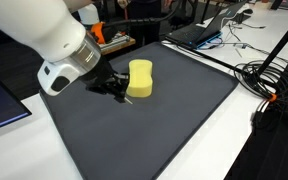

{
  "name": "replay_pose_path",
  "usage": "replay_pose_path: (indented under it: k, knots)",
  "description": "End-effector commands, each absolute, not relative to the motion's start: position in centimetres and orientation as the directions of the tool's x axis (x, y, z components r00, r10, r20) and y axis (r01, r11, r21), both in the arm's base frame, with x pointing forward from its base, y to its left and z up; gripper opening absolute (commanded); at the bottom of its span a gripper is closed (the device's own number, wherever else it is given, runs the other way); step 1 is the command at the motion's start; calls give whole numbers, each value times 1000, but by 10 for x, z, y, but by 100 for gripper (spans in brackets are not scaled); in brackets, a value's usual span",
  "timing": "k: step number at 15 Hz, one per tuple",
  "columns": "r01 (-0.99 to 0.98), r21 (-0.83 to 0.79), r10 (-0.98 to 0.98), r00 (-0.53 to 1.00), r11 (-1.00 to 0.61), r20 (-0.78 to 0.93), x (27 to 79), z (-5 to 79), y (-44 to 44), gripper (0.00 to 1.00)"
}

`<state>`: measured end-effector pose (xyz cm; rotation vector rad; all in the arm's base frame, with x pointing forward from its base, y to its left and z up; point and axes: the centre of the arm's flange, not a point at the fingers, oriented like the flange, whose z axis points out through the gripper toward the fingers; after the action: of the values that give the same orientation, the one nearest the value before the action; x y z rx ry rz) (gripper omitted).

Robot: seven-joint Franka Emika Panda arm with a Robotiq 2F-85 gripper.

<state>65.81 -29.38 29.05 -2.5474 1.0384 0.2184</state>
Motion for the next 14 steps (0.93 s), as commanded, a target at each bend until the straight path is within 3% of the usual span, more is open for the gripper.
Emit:
replay_pose_path:
  k: [1,14]
  knots:
    - [-646,-341,-611,761,-683,-220,587,296,-262,3]
    - [-682,-443,-713,690,-582,-126,464,259,-256,3]
